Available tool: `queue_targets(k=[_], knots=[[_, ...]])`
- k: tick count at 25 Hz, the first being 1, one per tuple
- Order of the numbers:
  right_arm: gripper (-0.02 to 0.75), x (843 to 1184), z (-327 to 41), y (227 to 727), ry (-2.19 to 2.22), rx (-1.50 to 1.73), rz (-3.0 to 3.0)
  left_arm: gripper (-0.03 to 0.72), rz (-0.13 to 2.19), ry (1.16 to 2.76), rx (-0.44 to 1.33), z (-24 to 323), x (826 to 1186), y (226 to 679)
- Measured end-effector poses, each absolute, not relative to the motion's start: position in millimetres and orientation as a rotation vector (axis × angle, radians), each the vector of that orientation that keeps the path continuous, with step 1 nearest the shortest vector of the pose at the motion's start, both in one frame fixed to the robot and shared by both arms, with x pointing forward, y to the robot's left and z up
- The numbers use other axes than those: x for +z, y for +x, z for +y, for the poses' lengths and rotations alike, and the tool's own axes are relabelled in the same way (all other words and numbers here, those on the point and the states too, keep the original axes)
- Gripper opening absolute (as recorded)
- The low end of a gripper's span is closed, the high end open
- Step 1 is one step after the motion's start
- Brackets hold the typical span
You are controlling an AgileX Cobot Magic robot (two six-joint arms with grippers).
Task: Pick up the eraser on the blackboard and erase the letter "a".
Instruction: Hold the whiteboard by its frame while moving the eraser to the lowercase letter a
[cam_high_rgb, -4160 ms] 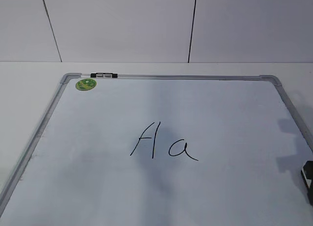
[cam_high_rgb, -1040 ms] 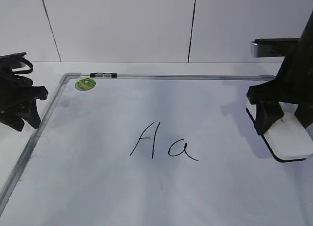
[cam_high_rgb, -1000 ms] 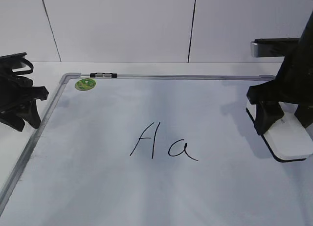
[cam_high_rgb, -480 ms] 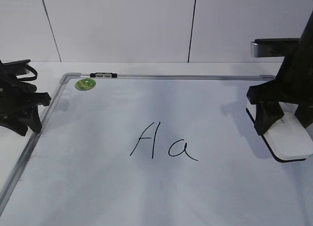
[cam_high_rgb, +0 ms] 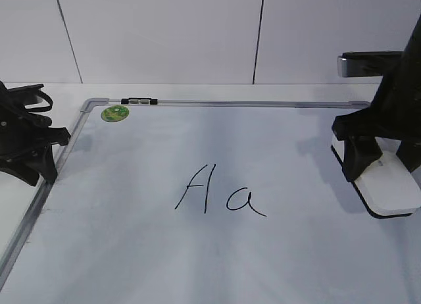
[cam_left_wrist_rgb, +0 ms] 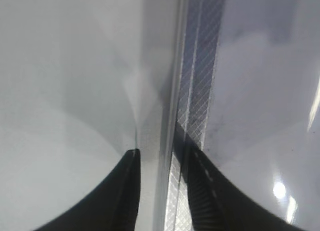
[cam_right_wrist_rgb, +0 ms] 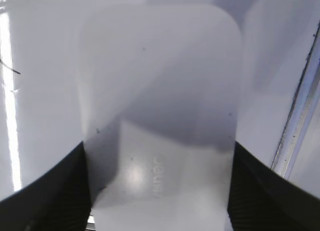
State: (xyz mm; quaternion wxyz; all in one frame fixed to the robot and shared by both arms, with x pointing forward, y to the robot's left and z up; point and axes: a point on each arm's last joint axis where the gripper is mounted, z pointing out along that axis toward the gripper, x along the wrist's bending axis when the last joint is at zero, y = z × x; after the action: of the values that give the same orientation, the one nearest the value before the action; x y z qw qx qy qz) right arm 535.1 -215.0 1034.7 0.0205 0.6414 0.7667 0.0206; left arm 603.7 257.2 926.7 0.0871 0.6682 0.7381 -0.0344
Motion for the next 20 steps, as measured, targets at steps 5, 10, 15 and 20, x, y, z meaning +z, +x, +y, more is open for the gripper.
queue_targets(k=[5,10,15,20], knots=[[0.534,1034.7,-215.0,535.1,1.989,0.064,2.378,0.199,2.2,1.991,-0.105,257.2,926.2,603.7],[0.534,1034.7,-215.0,535.1,1.989,0.064,2.378,0.113,2.188,2.001,-0.107,257.0,926.2,603.7],[0.534,1034.7,-215.0,535.1,1.989,0.064,2.378,0.024,2.172,2.016,-0.104,256.9,926.6,604.1],[0.534,1034.7,-215.0,535.1,1.989,0.064,2.378,0.016,2.163,2.023,-0.1,256.9,927.1,604.6]])
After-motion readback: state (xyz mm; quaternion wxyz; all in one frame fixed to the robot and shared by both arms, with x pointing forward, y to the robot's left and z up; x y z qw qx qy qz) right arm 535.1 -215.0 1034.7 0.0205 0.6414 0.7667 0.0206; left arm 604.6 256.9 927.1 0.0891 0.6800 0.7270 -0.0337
